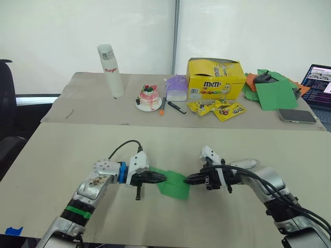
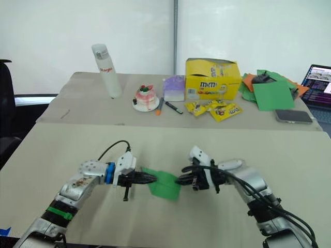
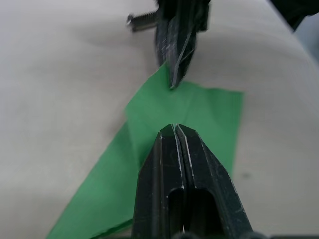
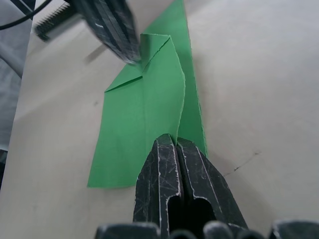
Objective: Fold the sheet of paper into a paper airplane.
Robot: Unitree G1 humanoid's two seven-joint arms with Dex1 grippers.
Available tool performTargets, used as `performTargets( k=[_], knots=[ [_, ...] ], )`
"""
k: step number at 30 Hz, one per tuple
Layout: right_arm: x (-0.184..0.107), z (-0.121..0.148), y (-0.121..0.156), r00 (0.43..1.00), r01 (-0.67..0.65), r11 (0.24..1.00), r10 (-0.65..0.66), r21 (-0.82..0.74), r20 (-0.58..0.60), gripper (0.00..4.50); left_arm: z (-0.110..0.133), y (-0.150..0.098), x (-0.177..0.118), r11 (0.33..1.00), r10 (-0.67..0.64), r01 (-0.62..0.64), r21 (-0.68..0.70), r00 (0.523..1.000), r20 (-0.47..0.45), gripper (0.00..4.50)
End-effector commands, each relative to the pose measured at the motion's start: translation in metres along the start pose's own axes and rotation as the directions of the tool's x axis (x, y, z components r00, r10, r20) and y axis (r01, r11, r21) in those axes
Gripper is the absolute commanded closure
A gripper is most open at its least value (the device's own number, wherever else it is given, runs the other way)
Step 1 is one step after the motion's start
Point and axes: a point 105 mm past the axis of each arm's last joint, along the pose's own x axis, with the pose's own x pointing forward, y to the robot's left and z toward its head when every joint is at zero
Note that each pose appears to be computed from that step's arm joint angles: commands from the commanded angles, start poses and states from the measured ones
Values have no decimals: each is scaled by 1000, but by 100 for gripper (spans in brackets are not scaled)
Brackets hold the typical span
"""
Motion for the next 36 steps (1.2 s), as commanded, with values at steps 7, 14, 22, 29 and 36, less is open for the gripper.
performTargets(
  k=[7,14,22,29,36],
  knots=[
    [-7,9,1,996,72,996,-69,-56,55,389,-20,-1,10,1000,-6,7,12,996,-86,450],
    [-35,35,6,984,128,973,-101,-190,148,189,-23,-6,7,999,-29,27,-29,997,-75,450],
    [-1,33,29,988,105,943,-62,-315,143,353,-13,6,10,1000,-10,10,-6,998,-57,450],
    [23,4,23,995,82,899,-51,-430,82,448,-13,1,13,997,-63,65,29,995,-75,450],
    [30,-10,16,995,97,906,-74,-412,70,448,-4,13,10,997,-40,44,68,997,-62,450]
  ],
)
